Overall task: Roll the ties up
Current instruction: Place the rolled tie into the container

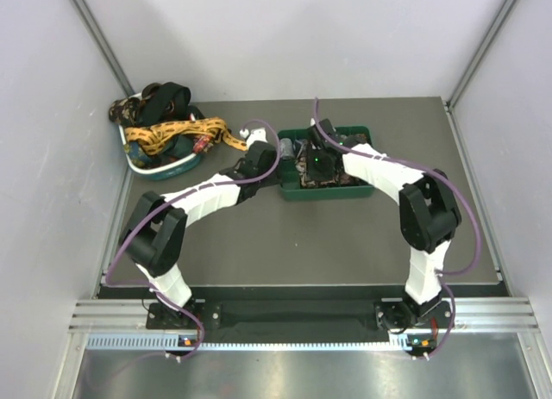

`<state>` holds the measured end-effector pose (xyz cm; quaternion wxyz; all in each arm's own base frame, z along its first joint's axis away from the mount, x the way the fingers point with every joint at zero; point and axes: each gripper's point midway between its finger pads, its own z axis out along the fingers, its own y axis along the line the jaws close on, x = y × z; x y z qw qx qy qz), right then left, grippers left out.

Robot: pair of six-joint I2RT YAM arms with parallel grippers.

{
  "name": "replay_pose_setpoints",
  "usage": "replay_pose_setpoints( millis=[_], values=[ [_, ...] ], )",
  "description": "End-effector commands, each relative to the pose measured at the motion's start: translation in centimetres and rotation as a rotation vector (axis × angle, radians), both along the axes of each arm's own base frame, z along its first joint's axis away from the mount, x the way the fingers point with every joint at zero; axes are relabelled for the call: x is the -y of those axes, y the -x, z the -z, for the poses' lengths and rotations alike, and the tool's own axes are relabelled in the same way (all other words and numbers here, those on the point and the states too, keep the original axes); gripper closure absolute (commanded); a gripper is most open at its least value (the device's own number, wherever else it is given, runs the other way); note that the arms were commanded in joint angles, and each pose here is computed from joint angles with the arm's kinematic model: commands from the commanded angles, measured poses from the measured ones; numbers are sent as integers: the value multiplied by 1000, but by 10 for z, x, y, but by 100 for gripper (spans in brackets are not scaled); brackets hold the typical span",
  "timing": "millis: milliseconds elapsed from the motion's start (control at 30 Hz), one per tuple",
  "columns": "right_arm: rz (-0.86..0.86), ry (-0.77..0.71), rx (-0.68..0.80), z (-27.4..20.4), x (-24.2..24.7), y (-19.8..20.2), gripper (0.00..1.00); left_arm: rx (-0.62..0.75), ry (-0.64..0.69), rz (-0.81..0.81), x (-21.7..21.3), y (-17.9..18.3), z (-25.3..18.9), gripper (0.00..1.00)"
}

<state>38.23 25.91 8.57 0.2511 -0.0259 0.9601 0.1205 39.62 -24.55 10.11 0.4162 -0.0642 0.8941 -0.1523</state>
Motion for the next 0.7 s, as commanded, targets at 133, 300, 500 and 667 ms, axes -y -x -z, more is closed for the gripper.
replay_pose_setpoints(
  millis=[133, 300, 500, 667],
  values=[
    [-16, -72, 235, -98, 7, -15, 94, 130, 21, 69, 18, -19, -59, 54],
    [-48, -75, 241, -122, 8, -8, 93, 194, 40, 96, 24, -25, -91, 50],
    [-77, -59, 256, -134, 18, 5, 92, 242, 109, 115, 30, -40, -129, 46],
    [-92, -27, 241, -135, 31, 17, 92, 246, 196, 138, 46, -53, -147, 46]
  ],
)
